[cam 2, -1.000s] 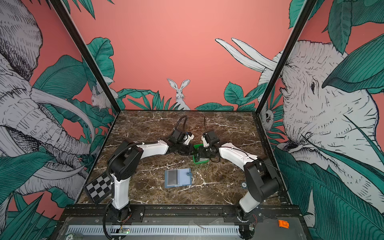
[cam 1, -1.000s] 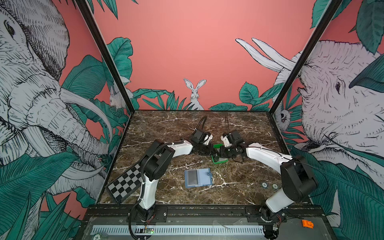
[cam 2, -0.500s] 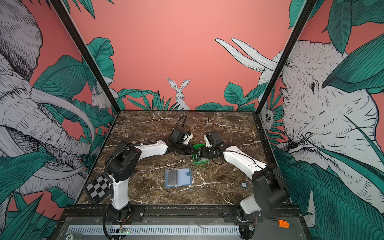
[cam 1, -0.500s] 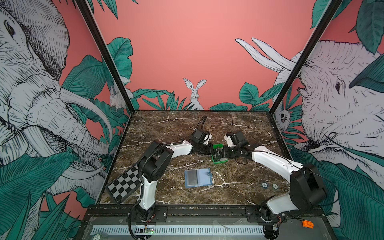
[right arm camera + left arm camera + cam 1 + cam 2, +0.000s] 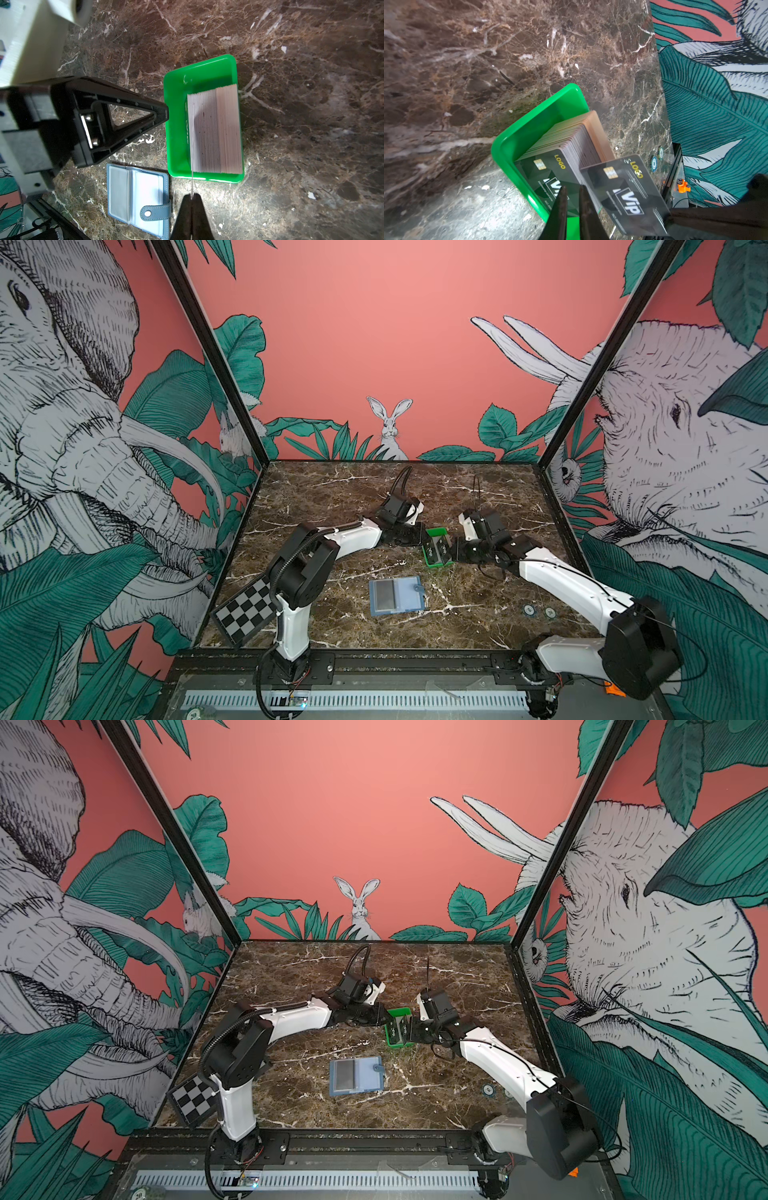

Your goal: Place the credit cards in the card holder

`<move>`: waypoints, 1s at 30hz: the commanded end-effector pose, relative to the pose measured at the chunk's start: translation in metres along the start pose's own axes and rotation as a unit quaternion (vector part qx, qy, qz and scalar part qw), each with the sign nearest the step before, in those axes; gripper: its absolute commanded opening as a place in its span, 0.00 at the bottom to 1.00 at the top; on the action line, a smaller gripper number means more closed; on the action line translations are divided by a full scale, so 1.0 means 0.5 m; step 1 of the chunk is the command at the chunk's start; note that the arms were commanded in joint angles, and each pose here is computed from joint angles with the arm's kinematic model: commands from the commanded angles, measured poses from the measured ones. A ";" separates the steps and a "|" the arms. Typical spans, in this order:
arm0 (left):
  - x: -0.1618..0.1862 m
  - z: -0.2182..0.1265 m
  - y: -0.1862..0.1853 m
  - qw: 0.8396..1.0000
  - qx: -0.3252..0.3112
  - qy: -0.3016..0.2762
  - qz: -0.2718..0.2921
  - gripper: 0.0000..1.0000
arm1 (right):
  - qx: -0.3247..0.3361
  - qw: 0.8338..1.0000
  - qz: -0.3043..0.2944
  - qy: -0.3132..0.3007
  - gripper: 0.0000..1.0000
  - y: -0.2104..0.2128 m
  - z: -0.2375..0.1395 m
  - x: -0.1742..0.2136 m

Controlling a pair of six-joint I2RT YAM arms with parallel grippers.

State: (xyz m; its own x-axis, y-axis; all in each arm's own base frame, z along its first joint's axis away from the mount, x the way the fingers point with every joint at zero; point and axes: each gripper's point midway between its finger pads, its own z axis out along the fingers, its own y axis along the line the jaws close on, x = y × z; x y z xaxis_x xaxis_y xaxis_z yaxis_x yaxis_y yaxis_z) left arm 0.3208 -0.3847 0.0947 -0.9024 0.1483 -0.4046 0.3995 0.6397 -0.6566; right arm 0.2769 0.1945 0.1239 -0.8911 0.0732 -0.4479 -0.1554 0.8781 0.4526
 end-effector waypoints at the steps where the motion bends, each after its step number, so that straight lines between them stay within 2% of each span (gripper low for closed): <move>1: -0.016 -0.037 -0.029 0.999 0.008 -0.019 0.024 0.15 | -0.009 1.000 0.006 -0.019 0.00 0.009 -0.013 -0.008; 5: -0.025 -0.061 -0.046 0.999 0.009 -0.033 0.036 0.15 | -0.010 0.999 0.012 -0.029 0.00 0.007 -0.025 -0.003; 9: -0.017 -0.090 -0.060 0.998 0.016 -0.049 0.025 0.16 | -0.015 0.999 0.018 -0.040 0.00 0.007 -0.030 -0.001; 16: 0.050 -0.118 -0.066 0.995 0.031 -0.092 -0.021 0.18 | -0.051 0.997 0.021 -0.055 0.00 0.025 -0.038 0.006; 21: 0.116 -0.127 -0.062 0.994 0.012 -0.101 -0.037 0.20 | -0.075 0.995 0.031 -0.062 0.00 0.027 -0.044 0.027; 30: 0.181 -0.189 -0.058 0.988 0.027 -0.134 -0.067 0.26 | -0.104 0.991 0.041 -0.073 0.00 0.027 -0.071 0.067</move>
State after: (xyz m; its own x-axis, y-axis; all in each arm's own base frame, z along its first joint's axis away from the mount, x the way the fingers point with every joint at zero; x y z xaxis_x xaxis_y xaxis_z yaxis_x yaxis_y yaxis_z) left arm 0.2104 -0.3264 0.1229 -0.8950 -0.0656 -0.4412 0.3083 0.6237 -0.7183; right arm 0.2317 0.1877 0.1323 -0.8503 0.2013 -0.4863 -0.1610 0.7803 0.6044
